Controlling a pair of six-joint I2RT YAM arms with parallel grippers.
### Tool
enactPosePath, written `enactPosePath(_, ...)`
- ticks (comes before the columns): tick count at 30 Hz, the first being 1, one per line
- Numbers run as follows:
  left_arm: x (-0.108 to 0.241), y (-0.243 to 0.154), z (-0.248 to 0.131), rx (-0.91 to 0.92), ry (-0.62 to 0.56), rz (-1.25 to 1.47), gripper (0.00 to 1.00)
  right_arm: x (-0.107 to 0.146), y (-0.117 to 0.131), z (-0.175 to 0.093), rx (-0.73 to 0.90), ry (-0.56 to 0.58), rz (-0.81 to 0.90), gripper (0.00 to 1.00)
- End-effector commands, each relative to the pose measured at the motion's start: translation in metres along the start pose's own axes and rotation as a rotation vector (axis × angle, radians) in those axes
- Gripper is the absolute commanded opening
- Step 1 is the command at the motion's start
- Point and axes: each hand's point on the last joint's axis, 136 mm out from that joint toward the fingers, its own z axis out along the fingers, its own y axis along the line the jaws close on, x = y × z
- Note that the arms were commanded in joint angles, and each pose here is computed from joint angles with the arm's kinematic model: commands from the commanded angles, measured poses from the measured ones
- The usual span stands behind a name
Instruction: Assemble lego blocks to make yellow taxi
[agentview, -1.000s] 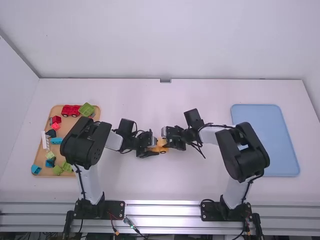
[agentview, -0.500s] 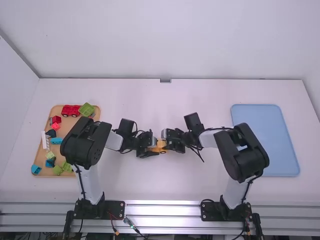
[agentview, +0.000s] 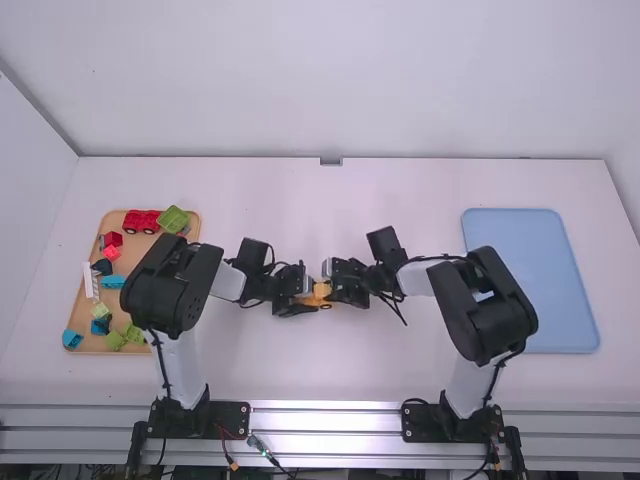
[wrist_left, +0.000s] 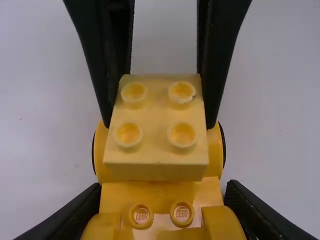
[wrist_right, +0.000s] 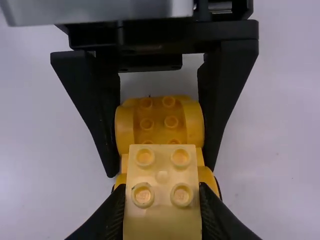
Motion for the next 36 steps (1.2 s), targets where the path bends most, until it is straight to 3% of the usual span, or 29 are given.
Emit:
enactPosePath(1, 0.011, -0.012, 0.003, 0.023, 0.039, 0.001, 0.60, 0.011, 0.004, 0.003, -0.001, 0.034, 0.024, 0.28)
enactPosePath(36, 0.011, -0.014, 0.003, 0.031, 0.038, -0.007, 0.61, 0.020, 0.008, 0.008, 0.005, 0.108, 0.015, 0.34)
